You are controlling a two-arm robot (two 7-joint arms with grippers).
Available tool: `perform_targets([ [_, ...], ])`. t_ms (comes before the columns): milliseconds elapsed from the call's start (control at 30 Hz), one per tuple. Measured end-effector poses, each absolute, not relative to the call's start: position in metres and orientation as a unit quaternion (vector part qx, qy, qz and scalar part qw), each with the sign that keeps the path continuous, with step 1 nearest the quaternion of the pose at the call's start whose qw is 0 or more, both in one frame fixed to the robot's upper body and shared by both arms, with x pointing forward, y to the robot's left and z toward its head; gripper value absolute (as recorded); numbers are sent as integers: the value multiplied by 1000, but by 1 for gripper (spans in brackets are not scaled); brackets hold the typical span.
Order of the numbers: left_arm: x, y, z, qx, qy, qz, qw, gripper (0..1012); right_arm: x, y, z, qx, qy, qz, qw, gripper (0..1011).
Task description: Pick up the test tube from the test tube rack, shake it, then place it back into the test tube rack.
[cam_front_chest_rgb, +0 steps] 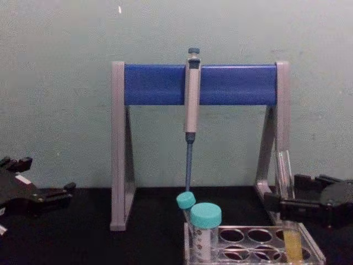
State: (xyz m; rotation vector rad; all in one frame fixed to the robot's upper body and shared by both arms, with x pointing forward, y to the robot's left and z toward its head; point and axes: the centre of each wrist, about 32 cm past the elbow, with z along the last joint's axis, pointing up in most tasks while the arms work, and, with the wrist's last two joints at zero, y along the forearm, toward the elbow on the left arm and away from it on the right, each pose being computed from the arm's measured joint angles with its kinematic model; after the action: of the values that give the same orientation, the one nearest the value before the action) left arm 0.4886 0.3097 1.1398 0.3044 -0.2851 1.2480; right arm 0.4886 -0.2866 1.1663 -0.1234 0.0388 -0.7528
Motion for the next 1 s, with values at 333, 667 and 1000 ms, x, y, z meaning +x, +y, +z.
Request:
perform_targets([
  [333,489,310,1140,141,-132,580,791,1001,488,-287,1166,-60,19,-367,928,860],
  [667,489,310,1140,141,-132,580,791,1001,488,-287,1166,-60,19,-368,928,531],
  [1000,489,310,1140,141,-132,580,791,1001,488,-287,1166,-59,19,-368,928,235],
])
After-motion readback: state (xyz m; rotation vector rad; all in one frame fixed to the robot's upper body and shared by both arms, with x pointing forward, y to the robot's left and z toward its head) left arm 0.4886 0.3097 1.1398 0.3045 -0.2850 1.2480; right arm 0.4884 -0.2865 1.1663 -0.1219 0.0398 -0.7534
